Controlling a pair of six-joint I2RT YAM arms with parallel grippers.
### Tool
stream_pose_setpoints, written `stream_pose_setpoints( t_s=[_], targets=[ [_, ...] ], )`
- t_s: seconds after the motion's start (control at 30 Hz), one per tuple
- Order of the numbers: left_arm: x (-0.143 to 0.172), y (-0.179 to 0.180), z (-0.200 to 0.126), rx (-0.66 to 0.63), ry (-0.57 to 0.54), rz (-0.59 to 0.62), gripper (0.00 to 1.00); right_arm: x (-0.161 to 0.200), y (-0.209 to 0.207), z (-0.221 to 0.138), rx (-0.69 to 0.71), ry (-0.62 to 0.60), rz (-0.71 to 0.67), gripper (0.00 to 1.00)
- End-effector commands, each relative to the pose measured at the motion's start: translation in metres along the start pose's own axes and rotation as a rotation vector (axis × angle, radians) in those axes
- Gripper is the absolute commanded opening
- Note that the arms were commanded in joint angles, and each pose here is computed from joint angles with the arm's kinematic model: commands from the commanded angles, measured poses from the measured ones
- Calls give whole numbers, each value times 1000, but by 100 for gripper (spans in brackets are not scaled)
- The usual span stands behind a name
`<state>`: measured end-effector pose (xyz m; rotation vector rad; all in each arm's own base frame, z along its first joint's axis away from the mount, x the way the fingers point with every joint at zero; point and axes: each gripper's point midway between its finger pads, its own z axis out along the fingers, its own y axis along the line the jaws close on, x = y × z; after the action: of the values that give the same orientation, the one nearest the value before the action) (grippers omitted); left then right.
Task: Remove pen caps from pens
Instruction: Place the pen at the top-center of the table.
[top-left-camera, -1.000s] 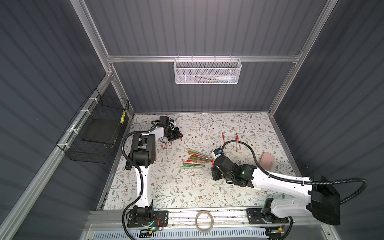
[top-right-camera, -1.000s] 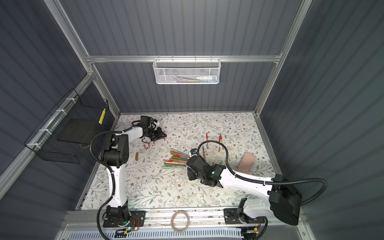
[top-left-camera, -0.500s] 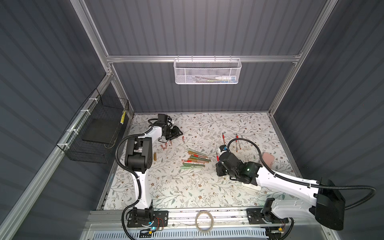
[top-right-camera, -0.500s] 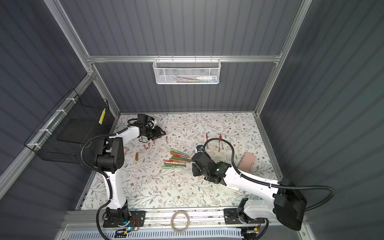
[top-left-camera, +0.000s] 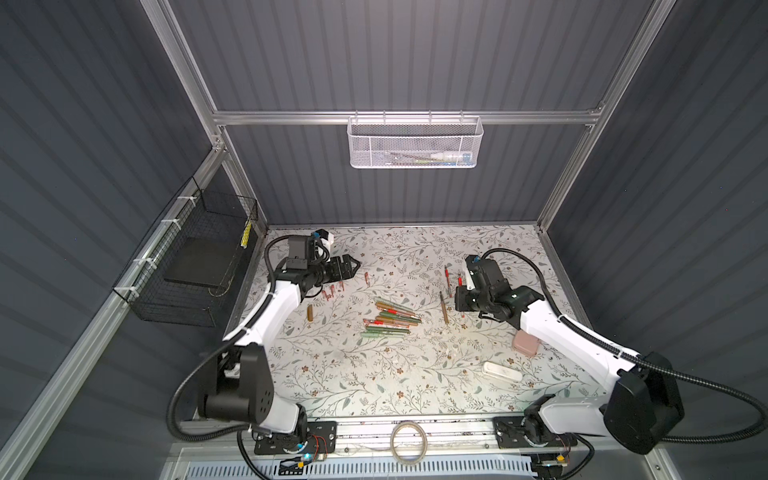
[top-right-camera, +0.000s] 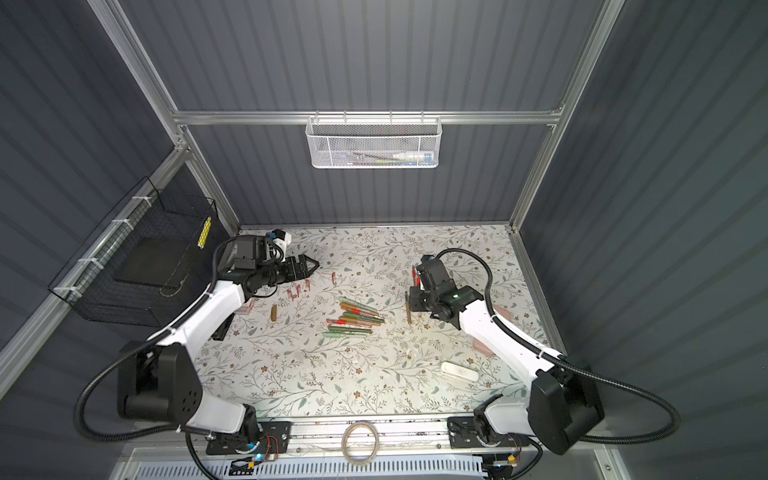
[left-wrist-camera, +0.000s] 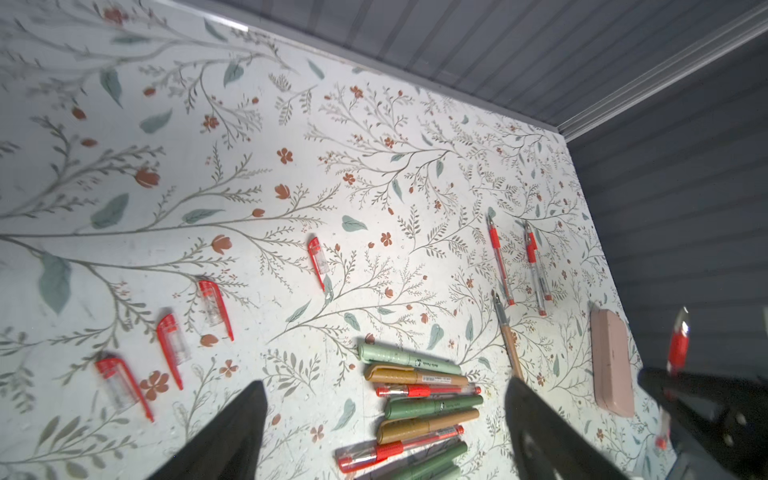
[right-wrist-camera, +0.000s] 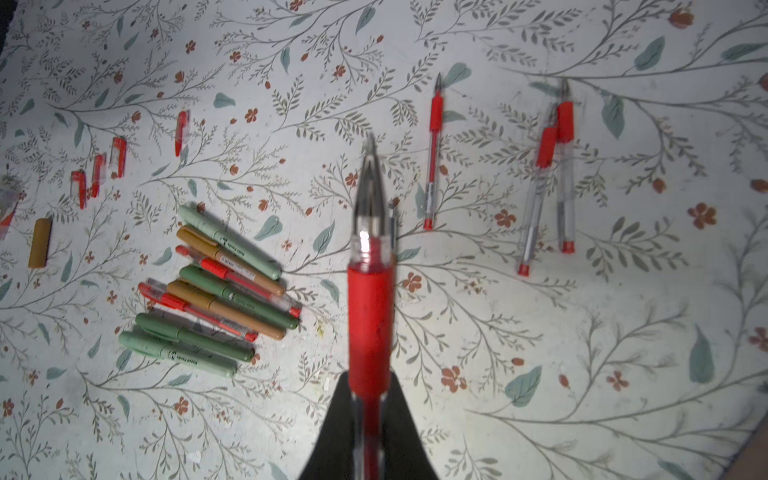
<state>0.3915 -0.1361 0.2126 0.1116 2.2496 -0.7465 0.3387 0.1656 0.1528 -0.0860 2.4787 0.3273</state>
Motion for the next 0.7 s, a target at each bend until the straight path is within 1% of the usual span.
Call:
stream_pose_setpoints(
  t_s=[0.0,0.1,0.23,0.33,0.43,0.53,0.67],
  targets=[
    [0,0,-18,-5,-52,95,96,-10,-7,14,-7,54,-56,0],
    [-1,12,-38,-13,-112,68,100,-25,-19,32,11,77,-57,0],
    [-13,31,-67,-21,-222,24,100,-40,-37,61,36,117,-47,0],
    [-22,41,-85,-59,-262,33,100,-46,-47,86,44,168,-27,0],
    [-28,44,-94,-74,-285,40,100,-48,-53,108,51,198,-11,0],
    [-28,42,-94,-50,-289,28,100,-46,-59,125,55,233,31,0],
    [-27,42,-90,-30,-288,6,100,-43,-62,143,60,267,40,0]
  ],
)
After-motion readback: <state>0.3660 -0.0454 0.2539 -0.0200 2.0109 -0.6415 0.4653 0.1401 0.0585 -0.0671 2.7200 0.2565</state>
